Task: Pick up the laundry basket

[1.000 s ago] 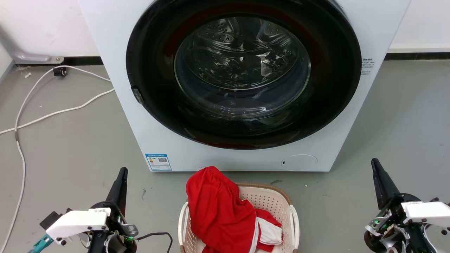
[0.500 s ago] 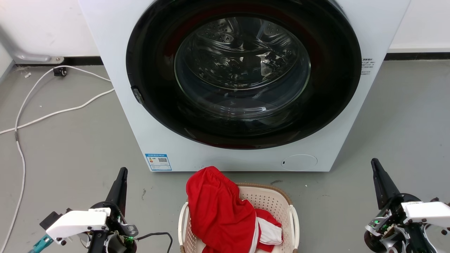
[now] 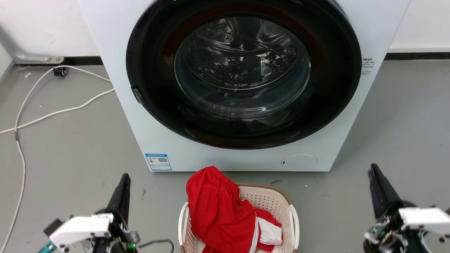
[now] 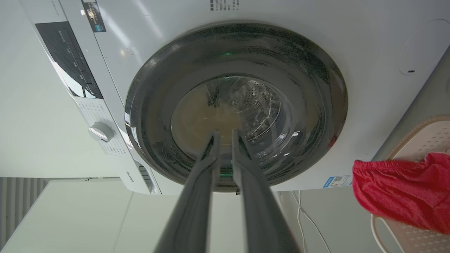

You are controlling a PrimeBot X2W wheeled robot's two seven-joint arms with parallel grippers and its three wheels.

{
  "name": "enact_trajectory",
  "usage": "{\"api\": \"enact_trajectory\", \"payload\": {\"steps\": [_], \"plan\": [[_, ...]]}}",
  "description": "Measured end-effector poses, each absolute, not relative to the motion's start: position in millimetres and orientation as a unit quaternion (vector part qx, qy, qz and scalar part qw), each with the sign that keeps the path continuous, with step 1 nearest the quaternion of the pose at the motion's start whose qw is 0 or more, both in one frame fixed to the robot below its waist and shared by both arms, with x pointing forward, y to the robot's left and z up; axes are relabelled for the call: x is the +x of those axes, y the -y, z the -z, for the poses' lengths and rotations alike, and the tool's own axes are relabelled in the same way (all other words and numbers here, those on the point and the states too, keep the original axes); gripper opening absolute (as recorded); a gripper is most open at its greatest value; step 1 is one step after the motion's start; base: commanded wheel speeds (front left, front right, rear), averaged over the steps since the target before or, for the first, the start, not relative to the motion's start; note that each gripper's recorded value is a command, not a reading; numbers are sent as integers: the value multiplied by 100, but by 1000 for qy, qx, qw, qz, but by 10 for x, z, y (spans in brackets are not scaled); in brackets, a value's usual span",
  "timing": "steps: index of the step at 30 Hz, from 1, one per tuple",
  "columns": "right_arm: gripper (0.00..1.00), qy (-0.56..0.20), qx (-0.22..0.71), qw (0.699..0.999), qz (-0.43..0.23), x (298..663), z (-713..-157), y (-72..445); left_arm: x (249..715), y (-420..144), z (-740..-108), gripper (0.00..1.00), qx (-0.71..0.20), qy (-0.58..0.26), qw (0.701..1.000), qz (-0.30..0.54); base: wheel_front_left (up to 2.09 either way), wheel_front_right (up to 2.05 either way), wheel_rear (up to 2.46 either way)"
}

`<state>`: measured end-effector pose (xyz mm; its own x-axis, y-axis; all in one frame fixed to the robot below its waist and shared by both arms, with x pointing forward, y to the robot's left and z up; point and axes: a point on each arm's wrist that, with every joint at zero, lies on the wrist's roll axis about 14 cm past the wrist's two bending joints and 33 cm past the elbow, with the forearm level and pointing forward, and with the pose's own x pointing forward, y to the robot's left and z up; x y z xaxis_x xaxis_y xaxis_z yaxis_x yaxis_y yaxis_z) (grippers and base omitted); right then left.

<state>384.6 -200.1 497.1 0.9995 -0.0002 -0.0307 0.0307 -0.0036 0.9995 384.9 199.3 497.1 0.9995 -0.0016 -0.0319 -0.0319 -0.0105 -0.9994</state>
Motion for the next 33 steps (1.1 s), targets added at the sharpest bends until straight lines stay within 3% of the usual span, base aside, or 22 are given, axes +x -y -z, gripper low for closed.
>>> {"api": "enact_trajectory", "payload": {"steps": [9, 17, 33], "plan": [[100, -28, 699, 713, 36, 3737, -4774, 1985, 3746, -2002, -4798, 100, -704, -22, 709, -37, 0, 0, 0], [100, -17, 670, 740, 43, 3731, -4800, 2008, 3729, -2121, -4818, 100, -671, -3, 740, -55, 0, 0, 0], [100, 24, 524, 850, 43, 3767, -5035, 2156, 3748, -2366, -5070, 100, -569, 40, 817, -84, 0, 0, 0]]}}
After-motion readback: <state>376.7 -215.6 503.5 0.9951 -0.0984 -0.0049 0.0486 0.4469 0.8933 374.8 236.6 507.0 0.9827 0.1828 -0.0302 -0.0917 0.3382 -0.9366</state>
